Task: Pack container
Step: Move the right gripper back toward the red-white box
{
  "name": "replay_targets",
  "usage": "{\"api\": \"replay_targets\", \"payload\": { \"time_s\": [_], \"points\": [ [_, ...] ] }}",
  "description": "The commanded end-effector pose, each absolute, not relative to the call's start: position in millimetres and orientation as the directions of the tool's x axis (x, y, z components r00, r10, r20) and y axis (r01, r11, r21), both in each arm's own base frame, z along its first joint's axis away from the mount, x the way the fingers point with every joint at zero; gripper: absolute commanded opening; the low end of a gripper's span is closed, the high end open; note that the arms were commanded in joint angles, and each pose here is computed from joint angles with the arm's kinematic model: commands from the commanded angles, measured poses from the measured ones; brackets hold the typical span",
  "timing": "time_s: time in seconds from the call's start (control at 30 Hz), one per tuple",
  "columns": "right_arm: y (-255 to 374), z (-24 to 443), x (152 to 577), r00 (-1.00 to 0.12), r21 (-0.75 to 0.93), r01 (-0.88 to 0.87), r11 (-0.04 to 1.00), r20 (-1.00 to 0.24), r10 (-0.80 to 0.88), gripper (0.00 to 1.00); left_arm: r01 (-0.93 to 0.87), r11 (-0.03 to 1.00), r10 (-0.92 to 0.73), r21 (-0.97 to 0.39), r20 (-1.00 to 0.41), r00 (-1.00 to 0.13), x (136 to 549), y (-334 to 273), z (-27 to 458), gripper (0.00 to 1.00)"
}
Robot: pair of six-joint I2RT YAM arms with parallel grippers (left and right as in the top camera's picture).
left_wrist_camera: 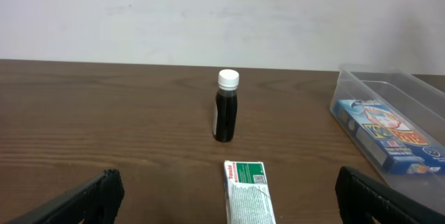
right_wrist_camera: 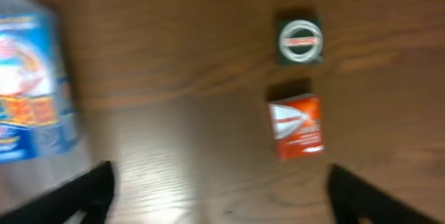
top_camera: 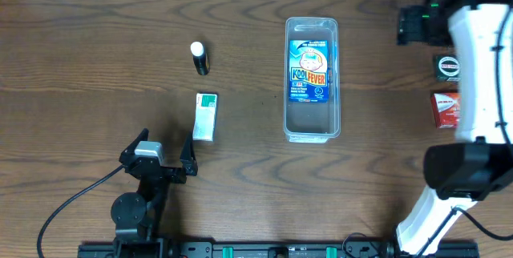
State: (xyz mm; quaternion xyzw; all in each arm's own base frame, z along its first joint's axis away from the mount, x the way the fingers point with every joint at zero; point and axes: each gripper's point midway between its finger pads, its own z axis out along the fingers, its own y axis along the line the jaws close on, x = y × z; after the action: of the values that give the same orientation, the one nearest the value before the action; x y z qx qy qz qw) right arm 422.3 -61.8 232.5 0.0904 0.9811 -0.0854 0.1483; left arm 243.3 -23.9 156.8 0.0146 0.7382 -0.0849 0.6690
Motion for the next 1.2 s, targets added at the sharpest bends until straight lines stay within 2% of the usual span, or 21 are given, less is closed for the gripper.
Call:
{"api": "replay_targets", "payload": {
  "time_s": [0.0,0.3,0.53,0.77,1.17],
  "points": [
    [-82,213,422,-0.957,-0.105,0.144,0.984,-0.269,0.111,0.99,0.137,0.985,-0.084,-0.104,-0.986,-0.147,243,-24,142,0.98],
    [-150,158,432,-0.941,-0.105,0.192,0.976,-0.304,0.152,0.99,0.137,0.985,-0.084,-0.104,-0.986,-0.147,243,-24,142,0.98],
    [-178,123,436,-0.946,-0.133,0.112,0.985,-0.317,0.065,0.99,0.136,0.985,-0.084,-0.104,-0.986,-0.147,243,-24,142,0.98],
    [-183,87,450,-0.950,-0.092,0.027,0.995,-0.311,-0.003,0.99,0.137,0.985,-0.084,-0.104,-0.986,-0.147,243,-24,142,0.98],
    [-194,38,473,-0.947,-0.108,-0.006,0.994,-0.320,-0.040,0.99,0.136,0.985,-0.084,-0.104,-0.986,-0.147,243,-24,142,0.98]
  ]
}}
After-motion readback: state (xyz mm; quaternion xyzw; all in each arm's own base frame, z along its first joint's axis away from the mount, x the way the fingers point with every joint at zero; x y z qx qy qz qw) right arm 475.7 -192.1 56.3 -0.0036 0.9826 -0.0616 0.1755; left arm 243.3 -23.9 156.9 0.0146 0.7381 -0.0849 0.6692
